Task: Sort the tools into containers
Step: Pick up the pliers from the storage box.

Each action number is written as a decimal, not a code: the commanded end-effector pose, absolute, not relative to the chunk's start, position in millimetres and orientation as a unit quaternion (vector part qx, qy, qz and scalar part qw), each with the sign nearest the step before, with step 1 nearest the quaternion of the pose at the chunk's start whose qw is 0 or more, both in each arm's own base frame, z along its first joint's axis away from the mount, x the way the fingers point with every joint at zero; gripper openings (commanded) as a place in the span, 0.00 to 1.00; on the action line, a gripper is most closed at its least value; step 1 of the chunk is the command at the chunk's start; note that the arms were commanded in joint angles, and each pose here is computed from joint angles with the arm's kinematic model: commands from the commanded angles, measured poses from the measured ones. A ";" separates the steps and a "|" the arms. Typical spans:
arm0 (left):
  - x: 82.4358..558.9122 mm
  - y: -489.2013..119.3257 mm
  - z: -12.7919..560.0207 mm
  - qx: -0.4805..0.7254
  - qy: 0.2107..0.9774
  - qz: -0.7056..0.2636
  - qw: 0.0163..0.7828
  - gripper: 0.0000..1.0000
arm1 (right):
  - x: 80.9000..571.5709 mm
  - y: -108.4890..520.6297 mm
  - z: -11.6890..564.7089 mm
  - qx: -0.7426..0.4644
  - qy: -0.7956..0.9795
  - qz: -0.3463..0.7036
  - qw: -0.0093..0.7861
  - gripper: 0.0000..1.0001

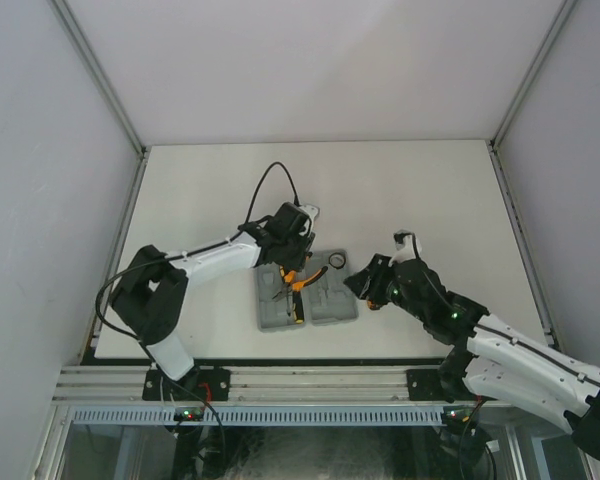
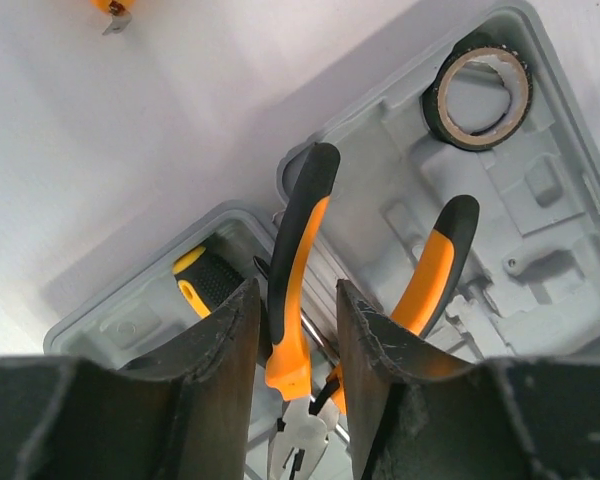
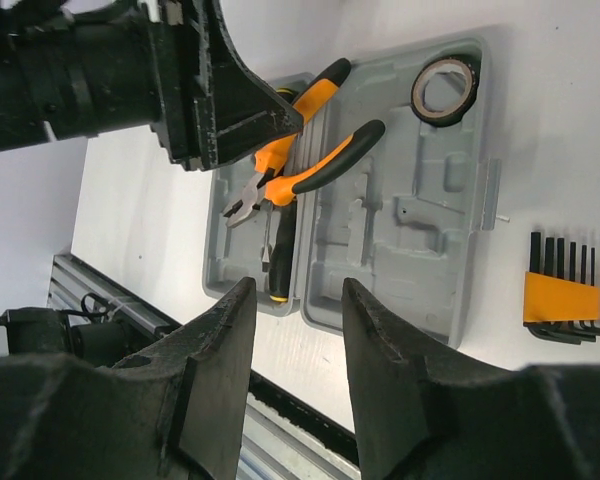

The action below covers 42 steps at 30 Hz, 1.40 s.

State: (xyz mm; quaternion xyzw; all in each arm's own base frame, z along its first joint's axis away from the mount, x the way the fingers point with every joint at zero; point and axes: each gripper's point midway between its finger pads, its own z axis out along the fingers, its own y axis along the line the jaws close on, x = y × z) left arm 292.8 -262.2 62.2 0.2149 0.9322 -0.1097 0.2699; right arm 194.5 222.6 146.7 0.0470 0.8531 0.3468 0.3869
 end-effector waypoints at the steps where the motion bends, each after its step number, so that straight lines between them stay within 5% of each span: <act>1: 310.8 -281.4 79.0 0.232 0.918 -0.124 0.297 0.40 | 196.1 217.5 149.6 0.053 0.847 0.350 0.396 0.39; 12: 314.3 -286.3 66.9 0.240 0.921 -0.120 0.283 0.31 | 196.2 214.2 147.7 0.054 0.847 0.352 0.393 0.39; 28: 300.4 -281.7 79.5 0.205 0.927 -0.147 0.278 0.01 | 196.5 208.8 148.9 0.068 0.847 0.348 0.396 0.39; 42: 282.9 -271.0 109.5 0.153 0.923 -0.193 0.297 0.00 | 196.0 207.8 142.4 0.080 0.846 0.351 0.394 0.38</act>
